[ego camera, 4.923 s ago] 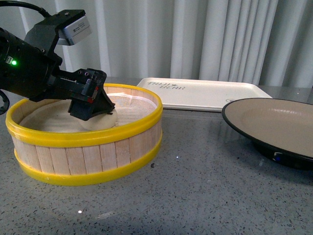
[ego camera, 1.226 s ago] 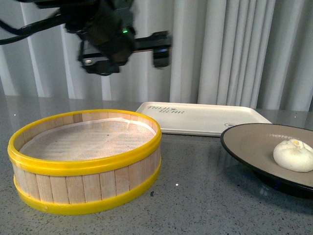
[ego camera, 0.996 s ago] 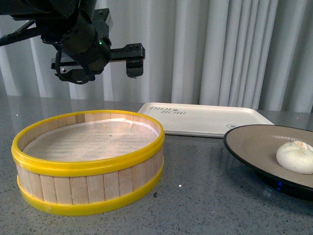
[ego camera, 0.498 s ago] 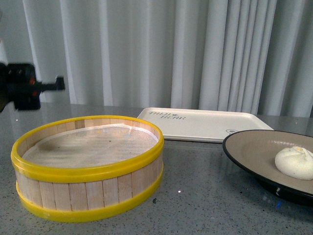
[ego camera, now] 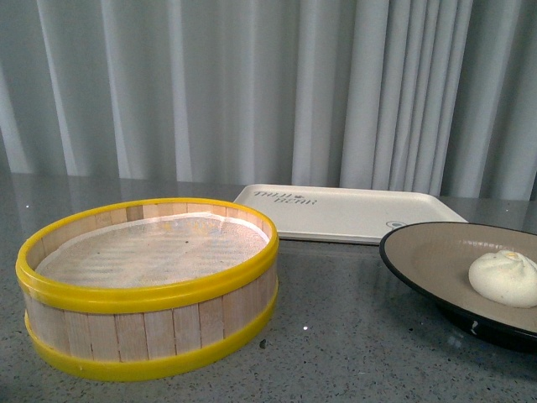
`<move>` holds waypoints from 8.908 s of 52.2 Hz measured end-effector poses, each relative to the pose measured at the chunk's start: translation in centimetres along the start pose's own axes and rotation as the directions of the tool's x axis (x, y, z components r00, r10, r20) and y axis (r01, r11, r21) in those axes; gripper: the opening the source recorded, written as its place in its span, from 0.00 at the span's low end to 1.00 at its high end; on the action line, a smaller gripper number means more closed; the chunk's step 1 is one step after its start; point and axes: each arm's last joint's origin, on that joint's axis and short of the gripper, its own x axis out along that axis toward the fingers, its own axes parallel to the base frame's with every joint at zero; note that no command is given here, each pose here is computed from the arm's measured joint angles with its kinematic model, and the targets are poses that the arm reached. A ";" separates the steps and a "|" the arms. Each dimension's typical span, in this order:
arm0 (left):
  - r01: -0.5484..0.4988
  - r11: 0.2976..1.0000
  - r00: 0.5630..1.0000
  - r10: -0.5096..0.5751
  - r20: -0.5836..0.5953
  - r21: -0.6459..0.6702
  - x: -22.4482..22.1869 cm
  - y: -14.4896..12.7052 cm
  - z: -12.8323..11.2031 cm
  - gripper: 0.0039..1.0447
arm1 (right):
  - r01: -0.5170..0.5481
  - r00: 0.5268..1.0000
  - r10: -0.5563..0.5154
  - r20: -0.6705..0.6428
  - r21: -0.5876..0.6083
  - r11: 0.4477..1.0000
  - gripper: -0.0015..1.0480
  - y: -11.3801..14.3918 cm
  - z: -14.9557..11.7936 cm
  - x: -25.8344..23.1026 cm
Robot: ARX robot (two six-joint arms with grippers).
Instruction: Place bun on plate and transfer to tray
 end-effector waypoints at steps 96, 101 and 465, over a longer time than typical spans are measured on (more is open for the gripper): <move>-0.007 1.000 0.999 0.007 0.043 -0.001 -10.8 1.5 -2.2 0.04 | 0.000 1.000 0.000 0.000 0.000 1.000 0.92 0.0 0.0 0.0; -0.006 1.000 1.000 0.006 0.011 0.000 -11.6 1.5 -2.6 0.04 | 0.000 1.000 0.000 0.000 0.000 1.000 0.92 0.0 0.0 0.0; -0.006 1.000 0.999 0.006 0.037 0.000 -11.8 1.5 -2.5 0.94 | -0.520 0.756 0.418 -0.503 -0.850 -0.083 0.27 1.6 5.6 39.0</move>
